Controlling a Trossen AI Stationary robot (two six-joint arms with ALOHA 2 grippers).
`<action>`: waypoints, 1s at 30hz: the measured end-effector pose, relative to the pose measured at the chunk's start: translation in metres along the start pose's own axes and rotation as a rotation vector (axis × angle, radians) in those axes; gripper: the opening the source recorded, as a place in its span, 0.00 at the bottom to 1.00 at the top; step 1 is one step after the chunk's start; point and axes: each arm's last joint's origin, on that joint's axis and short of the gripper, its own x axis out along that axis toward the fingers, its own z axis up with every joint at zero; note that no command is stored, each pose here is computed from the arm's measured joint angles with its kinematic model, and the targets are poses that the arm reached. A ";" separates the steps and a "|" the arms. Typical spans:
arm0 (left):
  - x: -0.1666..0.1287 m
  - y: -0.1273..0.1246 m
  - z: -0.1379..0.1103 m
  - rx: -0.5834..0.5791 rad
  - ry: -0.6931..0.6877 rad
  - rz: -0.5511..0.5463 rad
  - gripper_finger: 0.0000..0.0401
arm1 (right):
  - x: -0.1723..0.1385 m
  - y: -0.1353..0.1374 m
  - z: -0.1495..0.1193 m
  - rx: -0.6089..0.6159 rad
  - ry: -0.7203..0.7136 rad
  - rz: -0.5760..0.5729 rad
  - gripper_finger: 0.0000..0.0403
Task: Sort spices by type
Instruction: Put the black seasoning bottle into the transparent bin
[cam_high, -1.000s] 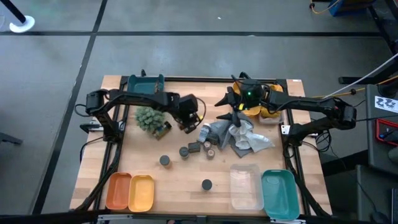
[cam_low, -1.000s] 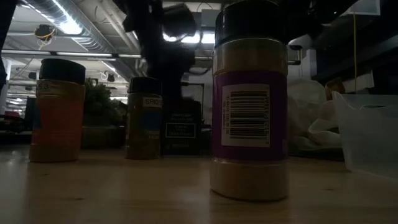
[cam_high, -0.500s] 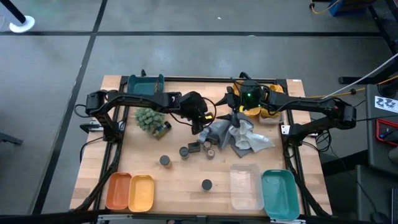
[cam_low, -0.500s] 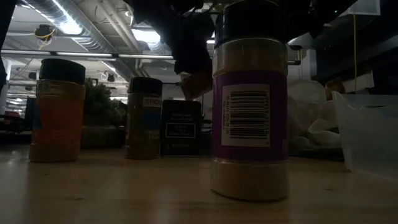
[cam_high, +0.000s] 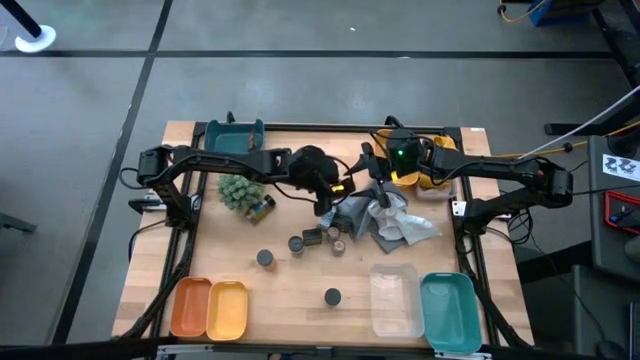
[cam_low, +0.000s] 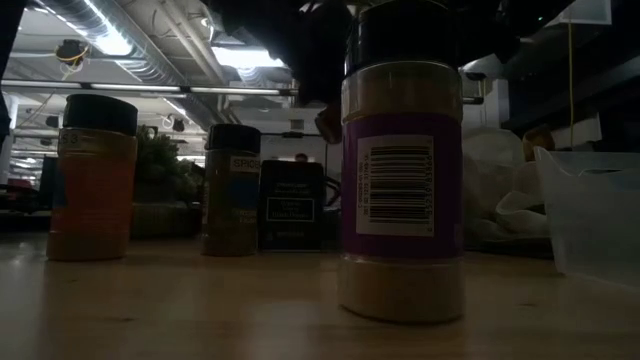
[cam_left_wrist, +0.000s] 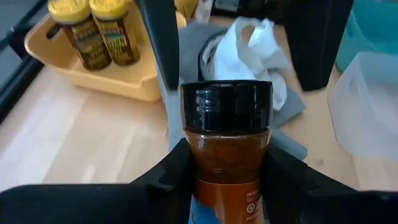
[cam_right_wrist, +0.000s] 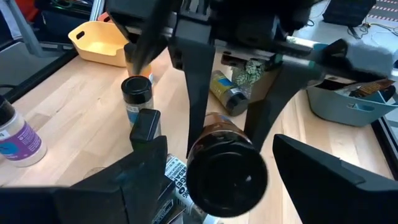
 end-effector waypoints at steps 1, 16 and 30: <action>0.000 0.000 0.001 0.006 -0.009 0.000 0.32 | 0.000 0.000 0.000 0.000 0.000 0.000 0.72; 0.000 -0.005 0.007 0.087 -0.073 -0.009 0.32 | 0.000 0.000 -0.001 0.003 0.010 -0.016 0.72; 0.000 -0.005 0.007 0.086 -0.074 -0.007 0.32 | 0.000 0.000 -0.002 0.014 0.023 -0.008 0.51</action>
